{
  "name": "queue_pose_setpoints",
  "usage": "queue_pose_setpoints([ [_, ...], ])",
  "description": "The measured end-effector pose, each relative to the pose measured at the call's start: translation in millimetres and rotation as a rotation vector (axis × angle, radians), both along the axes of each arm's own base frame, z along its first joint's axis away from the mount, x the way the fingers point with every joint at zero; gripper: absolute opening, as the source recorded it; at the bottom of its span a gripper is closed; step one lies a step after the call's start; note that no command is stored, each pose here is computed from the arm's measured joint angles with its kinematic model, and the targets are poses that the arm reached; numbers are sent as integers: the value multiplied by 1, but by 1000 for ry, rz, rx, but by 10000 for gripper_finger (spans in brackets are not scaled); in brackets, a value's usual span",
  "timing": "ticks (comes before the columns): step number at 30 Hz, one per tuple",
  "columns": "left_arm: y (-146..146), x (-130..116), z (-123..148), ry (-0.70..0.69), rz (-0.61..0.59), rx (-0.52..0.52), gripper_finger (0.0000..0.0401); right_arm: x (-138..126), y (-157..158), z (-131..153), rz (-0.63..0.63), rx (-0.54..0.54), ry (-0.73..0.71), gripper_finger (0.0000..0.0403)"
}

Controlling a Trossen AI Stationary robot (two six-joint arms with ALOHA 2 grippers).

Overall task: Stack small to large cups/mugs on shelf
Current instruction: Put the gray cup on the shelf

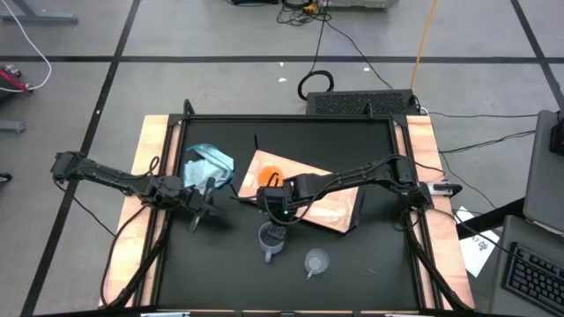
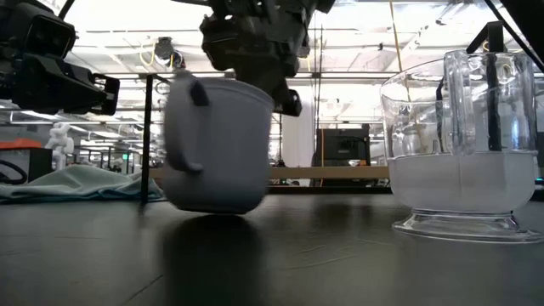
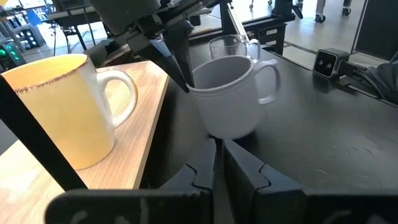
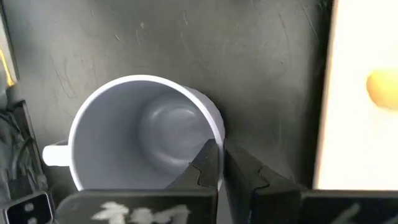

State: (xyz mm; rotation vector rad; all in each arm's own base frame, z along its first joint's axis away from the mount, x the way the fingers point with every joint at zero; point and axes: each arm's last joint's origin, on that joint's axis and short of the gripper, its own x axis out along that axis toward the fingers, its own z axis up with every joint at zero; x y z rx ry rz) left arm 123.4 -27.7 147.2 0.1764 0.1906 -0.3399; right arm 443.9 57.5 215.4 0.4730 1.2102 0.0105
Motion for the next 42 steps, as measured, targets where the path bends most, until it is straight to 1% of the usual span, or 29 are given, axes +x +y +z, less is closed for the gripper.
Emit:
queue_pose_setpoints([
  [5,0,0,0,-1,0,1,31,-8,1,10,12,-7,23,0],
  [8,0,0,0,0,0,1,31,-13,3,24,27,-11,-16,0],
  [15,0,0,0,-1,1,2,31,-25,8,46,43,-85,-55,0],
  [19,0,0,0,-1,1,2,31,-33,9,55,44,-94,-41,0],
  [27,0,0,0,0,1,1,31,-40,9,54,44,-99,23,0],
  [42,0,0,0,0,2,3,30,-40,8,55,43,-99,17,0],
])
